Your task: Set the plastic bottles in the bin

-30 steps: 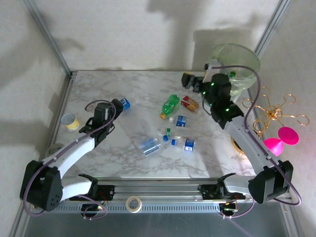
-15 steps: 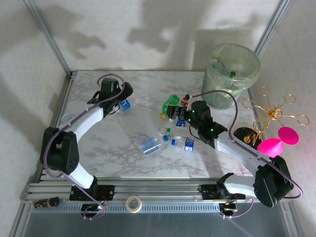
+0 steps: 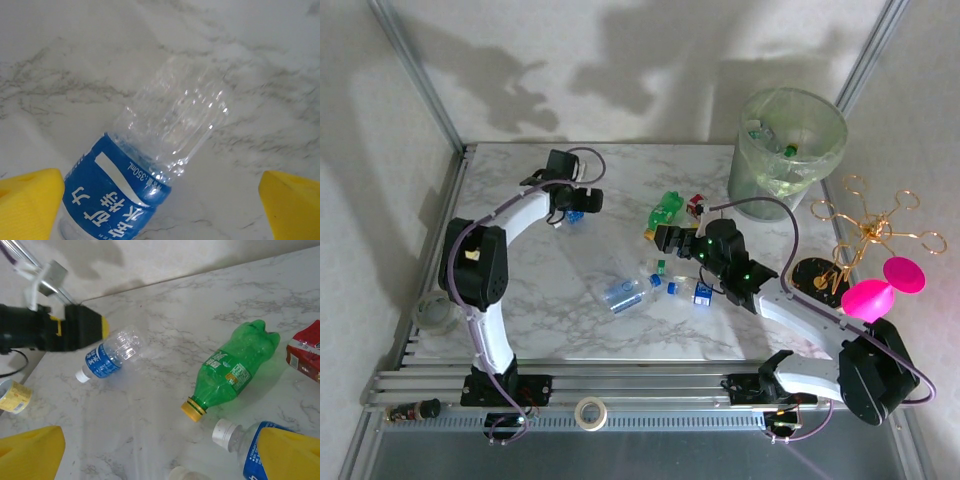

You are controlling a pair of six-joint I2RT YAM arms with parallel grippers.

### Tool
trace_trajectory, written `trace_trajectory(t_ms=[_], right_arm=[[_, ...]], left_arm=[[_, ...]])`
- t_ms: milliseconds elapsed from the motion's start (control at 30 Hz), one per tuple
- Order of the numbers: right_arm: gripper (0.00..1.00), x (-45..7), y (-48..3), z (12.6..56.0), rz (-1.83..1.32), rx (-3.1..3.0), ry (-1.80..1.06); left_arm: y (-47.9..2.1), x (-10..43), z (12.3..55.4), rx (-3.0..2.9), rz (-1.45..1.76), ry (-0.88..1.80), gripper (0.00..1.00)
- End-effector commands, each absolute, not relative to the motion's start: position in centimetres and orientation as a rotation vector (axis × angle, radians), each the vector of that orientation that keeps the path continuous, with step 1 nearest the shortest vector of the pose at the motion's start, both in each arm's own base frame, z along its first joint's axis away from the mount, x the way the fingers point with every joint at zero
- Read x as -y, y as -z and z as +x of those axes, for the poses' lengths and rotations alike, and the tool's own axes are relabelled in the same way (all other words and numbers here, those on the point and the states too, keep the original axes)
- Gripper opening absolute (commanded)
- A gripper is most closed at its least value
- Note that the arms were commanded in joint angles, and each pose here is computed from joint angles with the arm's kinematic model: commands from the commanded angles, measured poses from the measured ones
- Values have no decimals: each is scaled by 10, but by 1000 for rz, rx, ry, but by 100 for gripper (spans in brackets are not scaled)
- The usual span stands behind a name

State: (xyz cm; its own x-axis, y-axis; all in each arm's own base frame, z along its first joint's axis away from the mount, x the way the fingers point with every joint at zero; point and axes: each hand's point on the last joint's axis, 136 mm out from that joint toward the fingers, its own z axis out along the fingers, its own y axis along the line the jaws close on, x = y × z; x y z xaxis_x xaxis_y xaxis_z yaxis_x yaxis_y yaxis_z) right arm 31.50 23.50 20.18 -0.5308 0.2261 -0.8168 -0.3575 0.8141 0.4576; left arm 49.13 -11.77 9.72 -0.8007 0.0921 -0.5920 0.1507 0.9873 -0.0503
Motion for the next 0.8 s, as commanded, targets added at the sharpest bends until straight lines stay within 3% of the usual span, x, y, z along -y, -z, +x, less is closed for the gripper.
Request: trace_trajectory(t_ms=[0,400,767], right_arm=[[99,-241,-209,308,-78,-1967,-804],[99,-243,-202,296,-72,-1987,-813],[99,-247,-198,289,-59,-1991,-857]], left_arm=[[-85,103,487,-2546,275,14,100],[-50,91,487,-2586,271,-85,98],[-32,111,486,-2633,267,13,76]])
